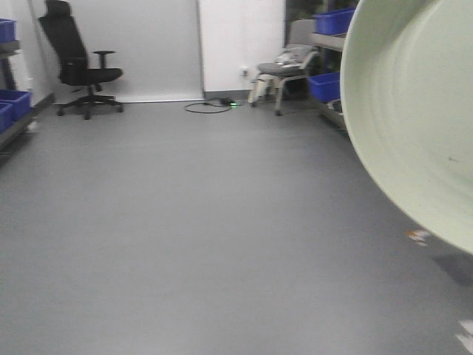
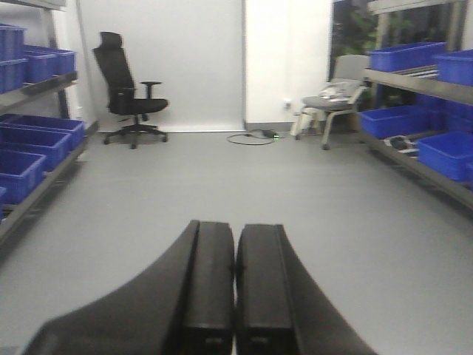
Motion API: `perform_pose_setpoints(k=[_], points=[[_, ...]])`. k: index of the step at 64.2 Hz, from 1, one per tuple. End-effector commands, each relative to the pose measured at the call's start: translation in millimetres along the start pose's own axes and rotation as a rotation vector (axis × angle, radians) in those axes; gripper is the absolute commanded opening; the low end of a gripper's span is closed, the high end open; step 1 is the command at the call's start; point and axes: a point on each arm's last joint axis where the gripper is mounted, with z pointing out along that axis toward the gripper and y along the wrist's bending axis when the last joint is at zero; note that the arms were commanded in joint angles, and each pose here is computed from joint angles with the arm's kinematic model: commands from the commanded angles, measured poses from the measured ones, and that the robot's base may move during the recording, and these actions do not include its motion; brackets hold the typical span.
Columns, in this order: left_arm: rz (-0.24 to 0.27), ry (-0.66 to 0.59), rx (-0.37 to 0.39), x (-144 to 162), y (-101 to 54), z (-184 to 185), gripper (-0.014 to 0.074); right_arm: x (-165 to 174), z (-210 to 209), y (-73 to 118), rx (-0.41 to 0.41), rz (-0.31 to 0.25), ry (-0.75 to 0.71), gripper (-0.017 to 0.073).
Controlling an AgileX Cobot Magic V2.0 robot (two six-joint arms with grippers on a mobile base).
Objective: Place green plate on second shelf with right arm
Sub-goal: 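Carry the plate in the right gripper while driving to the bin shelf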
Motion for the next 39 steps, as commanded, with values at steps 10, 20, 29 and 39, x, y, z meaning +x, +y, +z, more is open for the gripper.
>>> perform_pose_setpoints(k=[10, 20, 29, 39], points=[[-0.005, -0.066, 0.0, 4.4, 0.1, -0.5, 0.013, -22.4, -3.0, -1.5, 0.022, 0.009, -0.16, 0.0059], [-0.005, -0.066, 0.0, 4.4, 0.1, -0.5, 0.013, -22.4, -3.0, -1.5, 0.022, 0.009, -0.16, 0.0059], [-0.005, -0.066, 0.0, 4.4, 0.1, -0.5, 0.013, -22.4, -3.0, -1.5, 0.022, 0.009, -0.16, 0.0059], [-0.005, -0.066, 0.0, 4.4, 0.1, -0.5, 0.013, -22.4, -3.0, -1.5, 0.022, 0.009, -0.16, 0.0059]])
